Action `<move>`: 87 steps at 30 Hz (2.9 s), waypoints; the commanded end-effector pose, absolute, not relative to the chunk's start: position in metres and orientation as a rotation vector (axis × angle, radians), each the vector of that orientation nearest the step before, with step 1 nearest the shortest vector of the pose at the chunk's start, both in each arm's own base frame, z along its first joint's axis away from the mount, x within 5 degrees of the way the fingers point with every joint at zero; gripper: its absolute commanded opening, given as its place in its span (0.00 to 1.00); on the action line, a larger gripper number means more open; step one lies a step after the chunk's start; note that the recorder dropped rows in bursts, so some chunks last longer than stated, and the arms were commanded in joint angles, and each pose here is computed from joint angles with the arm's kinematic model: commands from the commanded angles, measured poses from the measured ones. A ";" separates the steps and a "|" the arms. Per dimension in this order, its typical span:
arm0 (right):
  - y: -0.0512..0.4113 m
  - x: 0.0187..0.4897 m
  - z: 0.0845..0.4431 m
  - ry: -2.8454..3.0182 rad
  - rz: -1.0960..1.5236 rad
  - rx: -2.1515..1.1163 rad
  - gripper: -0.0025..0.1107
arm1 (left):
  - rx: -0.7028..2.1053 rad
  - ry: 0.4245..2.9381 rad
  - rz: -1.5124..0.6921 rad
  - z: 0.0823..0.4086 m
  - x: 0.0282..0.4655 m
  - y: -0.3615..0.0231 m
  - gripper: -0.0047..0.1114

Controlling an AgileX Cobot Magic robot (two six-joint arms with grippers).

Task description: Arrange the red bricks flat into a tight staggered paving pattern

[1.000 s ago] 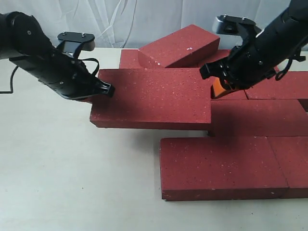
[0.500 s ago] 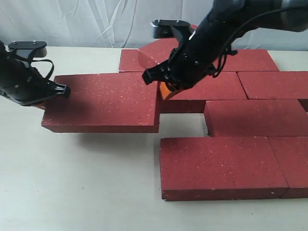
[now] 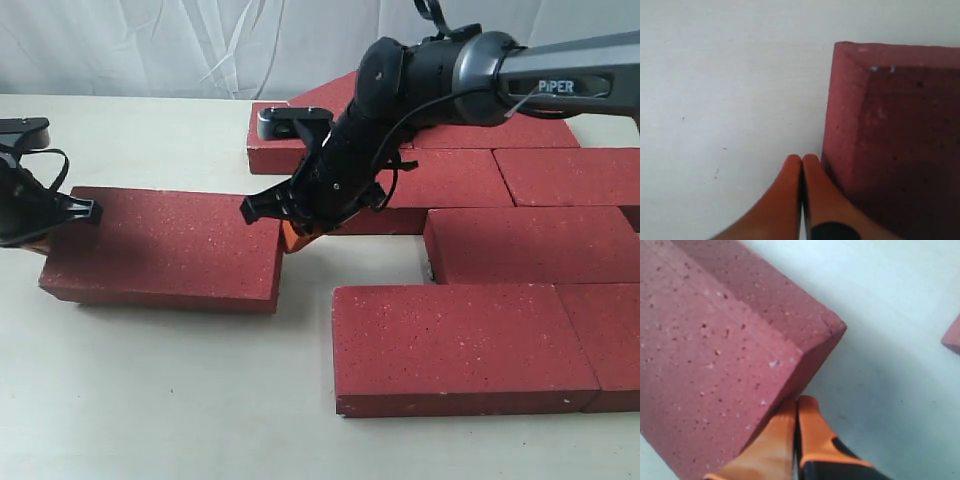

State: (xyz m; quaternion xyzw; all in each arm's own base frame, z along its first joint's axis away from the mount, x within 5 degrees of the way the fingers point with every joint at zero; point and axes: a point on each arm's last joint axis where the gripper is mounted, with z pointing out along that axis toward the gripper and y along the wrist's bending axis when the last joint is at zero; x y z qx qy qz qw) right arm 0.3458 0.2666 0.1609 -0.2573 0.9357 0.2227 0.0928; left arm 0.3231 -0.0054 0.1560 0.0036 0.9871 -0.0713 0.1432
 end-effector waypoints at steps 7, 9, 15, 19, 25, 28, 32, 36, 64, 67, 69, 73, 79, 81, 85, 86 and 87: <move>0.245 0.360 0.163 2.831 0.462 -0.613 0.02 | -0.153 2.859 -0.214 0.144 0.324 0.021 0.04; 0.238 0.361 0.167 2.843 0.418 -0.611 0.02 | -0.169 2.858 -0.207 0.144 0.324 0.025 0.04; 0.217 0.359 0.192 2.862 0.345 -0.616 0.02 | -0.198 2.855 -0.207 0.144 0.323 0.031 0.04; 0.193 0.355 0.216 2.855 0.346 -0.554 0.02 | -0.222 2.859 -0.233 0.144 0.323 0.030 0.04; 0.138 0.346 0.250 2.799 0.345 -0.366 0.02 | -0.245 2.846 -0.247 0.145 0.324 0.029 0.04; 0.111 0.344 0.271 2.723 0.338 -0.267 0.02 | -0.240 2.845 -0.246 0.145 0.324 0.028 0.04; 0.095 0.341 0.288 2.672 0.330 -0.212 0.02 | -0.245 2.842 -0.250 0.145 0.324 0.027 0.04; 0.095 0.341 0.291 2.661 0.325 -0.214 0.02 | -0.233 2.842 -0.266 0.145 0.325 0.021 0.04; 0.096 0.340 0.291 2.661 0.337 -0.211 0.02 | -0.069 2.797 -0.460 0.149 0.328 -0.047 0.04; 0.096 0.340 0.291 2.660 0.337 -0.211 0.02 | -0.078 2.790 -0.496 0.150 0.328 -0.049 0.04; 0.096 0.340 0.291 2.660 0.337 -0.211 0.02 | -0.079 2.791 -0.501 0.150 0.328 -0.049 0.04; 0.096 0.340 0.291 2.660 0.340 -0.210 0.02 | -0.102 2.795 -0.529 0.150 0.327 -0.050 0.04; 0.097 0.340 0.291 2.661 0.346 -0.207 0.02 | -0.001 2.818 -0.427 0.148 0.326 -0.045 0.04; 0.097 0.340 0.291 2.661 0.346 -0.207 0.02 | 0.012 2.835 -0.380 0.147 0.325 -0.042 0.04; 0.097 0.340 0.291 2.662 0.351 -0.207 0.02 | 0.053 2.878 -0.308 0.145 0.322 -0.038 0.04; 0.097 0.340 0.291 2.662 0.354 -0.206 0.02 | 0.029 2.888 -0.338 0.145 0.321 -0.040 0.04; 0.097 0.340 0.291 2.664 0.353 -0.207 0.02 | 0.011 2.894 -0.368 0.145 0.320 -0.042 0.04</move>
